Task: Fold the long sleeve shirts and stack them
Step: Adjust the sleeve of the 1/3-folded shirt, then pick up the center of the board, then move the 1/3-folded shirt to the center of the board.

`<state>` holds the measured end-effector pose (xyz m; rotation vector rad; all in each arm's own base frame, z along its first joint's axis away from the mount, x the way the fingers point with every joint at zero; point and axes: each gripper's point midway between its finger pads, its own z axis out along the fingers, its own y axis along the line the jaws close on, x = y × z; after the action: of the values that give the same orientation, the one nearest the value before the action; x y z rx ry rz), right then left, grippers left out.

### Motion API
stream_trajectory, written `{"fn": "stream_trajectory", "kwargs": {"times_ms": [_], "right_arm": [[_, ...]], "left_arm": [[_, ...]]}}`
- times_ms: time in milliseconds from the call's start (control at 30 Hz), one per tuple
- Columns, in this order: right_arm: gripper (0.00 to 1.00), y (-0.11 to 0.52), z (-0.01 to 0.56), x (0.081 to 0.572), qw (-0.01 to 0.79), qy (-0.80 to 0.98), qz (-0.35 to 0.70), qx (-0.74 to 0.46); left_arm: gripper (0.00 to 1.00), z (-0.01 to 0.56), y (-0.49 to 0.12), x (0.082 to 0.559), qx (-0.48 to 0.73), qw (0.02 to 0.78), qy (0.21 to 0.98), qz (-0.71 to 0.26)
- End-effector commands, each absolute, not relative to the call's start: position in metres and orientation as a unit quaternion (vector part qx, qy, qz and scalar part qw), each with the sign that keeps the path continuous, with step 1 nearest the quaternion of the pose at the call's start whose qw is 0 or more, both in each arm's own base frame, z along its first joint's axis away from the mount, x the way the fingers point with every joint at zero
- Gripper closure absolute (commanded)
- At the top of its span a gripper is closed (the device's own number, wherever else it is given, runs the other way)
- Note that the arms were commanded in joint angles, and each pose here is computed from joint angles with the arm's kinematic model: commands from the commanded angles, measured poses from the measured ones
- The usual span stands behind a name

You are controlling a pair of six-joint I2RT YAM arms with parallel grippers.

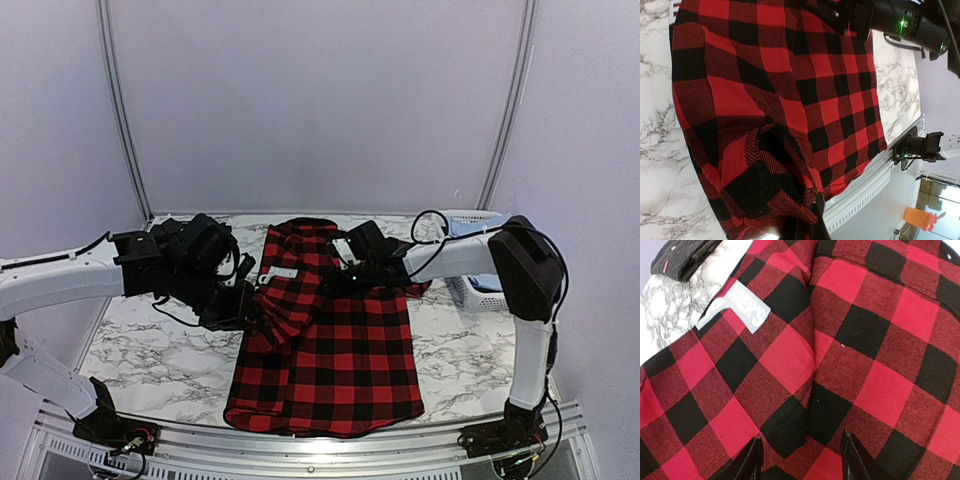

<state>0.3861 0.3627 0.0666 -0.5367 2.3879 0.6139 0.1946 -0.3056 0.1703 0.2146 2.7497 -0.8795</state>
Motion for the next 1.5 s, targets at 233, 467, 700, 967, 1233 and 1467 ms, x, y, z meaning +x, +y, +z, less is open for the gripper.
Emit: {"fn": "stream_trajectory", "kwargs": {"times_ms": [233, 467, 700, 967, 1233, 1467], "right_arm": [[0.53, 0.378, 0.058, 0.381, 0.298, 0.901, 0.218, -0.227], [0.53, 0.375, 0.067, 0.383, 0.306, 0.901, 0.208, -0.225], [0.53, 0.369, 0.074, 0.382, 0.309, 0.902, 0.199, -0.226], [0.54, 0.341, 0.096, 0.386, 0.33, 0.906, 0.164, -0.209], [0.55, 0.291, 0.107, 0.39, 0.351, 0.915, 0.133, -0.147], [0.55, 0.255, 0.107, 0.376, 0.351, 0.923, 0.109, -0.11]], "left_arm": [[1.0, 0.1, -0.292, 0.138, 0.076, 0.031, 0.969, -0.233], [0.92, 0.076, -0.295, 0.126, 0.092, 0.012, 0.973, -0.212], [0.42, 0.096, -0.291, 0.139, 0.091, 0.065, 0.969, -0.219], [0.29, 0.135, -0.279, 0.172, 0.087, 0.153, 0.957, -0.232], [0.4, 0.154, -0.305, 0.293, 0.11, 0.254, 0.931, -0.24], [0.62, 0.137, -0.334, 0.422, 0.068, 0.314, 0.916, -0.241]]}}
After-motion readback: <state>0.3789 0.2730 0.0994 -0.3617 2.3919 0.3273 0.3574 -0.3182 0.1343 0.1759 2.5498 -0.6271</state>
